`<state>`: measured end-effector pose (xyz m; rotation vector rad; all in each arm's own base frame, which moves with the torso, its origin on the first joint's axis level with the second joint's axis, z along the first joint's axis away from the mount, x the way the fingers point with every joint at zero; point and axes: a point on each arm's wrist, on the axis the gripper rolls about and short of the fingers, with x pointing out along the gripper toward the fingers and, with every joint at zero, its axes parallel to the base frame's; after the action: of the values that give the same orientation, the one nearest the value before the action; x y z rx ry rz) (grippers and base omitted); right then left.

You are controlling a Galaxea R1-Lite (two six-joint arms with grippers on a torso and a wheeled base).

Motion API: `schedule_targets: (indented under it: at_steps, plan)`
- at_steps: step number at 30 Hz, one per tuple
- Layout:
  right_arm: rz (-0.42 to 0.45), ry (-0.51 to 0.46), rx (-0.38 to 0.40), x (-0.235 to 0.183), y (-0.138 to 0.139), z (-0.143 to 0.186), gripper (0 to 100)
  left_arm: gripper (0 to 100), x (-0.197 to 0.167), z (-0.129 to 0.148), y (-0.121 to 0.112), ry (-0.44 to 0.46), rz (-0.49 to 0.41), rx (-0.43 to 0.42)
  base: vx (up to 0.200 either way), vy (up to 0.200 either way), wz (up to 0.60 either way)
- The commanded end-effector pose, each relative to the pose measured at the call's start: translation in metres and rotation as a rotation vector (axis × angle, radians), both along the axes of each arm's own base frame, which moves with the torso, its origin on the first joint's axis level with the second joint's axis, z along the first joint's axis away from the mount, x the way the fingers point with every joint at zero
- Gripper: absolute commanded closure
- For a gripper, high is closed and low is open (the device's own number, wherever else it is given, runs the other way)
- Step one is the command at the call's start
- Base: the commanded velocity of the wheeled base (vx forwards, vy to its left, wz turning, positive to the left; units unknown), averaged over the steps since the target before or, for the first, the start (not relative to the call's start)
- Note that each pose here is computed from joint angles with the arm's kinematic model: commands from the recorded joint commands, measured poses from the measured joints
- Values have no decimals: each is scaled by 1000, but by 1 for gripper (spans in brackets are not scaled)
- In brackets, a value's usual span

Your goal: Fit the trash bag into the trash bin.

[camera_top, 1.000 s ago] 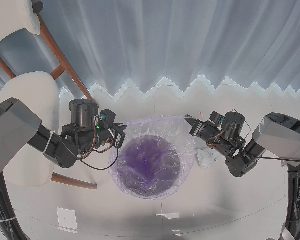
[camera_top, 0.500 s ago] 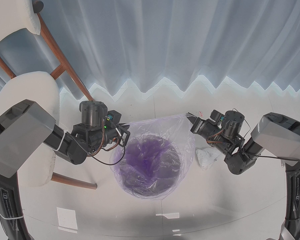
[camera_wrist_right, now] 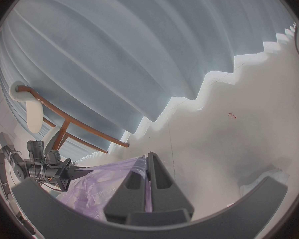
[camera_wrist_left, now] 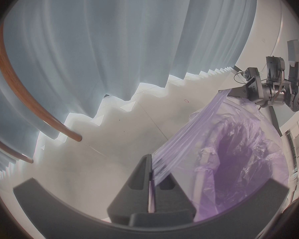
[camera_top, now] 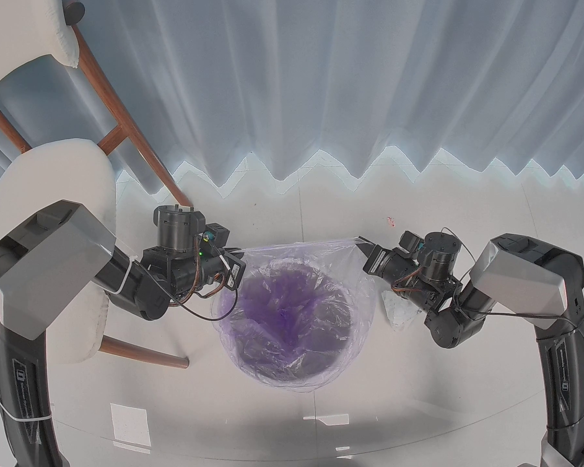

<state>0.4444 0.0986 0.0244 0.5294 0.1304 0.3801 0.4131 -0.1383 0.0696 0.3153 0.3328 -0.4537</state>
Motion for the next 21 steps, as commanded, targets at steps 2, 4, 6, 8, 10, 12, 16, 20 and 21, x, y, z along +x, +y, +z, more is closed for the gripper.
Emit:
schedule_targets:
  at_steps: [2,4,6,8,10,12,16,20,21]
  plan:
    - [2,33,13,1,1,-12,100,100,2,-5,2,9,8,3,0,0,0]
    - [1,44,15,1,1,-17,100,100,3,-8,1,11,7,3,0,0,0]
    - [1,50,14,2,2,-21,100,100,4,-11,1,15,7,5,0,0,0]
    - [1,56,13,2,2,-24,100,100,5,-14,1,23,8,7,0,0,0]
    - [1,59,12,3,2,-27,100,100,5,-18,2,30,10,8,0,0,0]
    - [1,65,11,3,2,-31,100,100,6,-20,2,35,13,10,0,0,0]
    - [1,63,10,4,2,-38,100,100,7,-25,4,42,16,13,0,0,0]
    - [2,47,12,5,2,-43,100,100,8,-25,6,40,21,13,0,0,0]
    - [1,52,11,5,2,-44,100,100,8,-25,6,39,21,12,0,0,0]
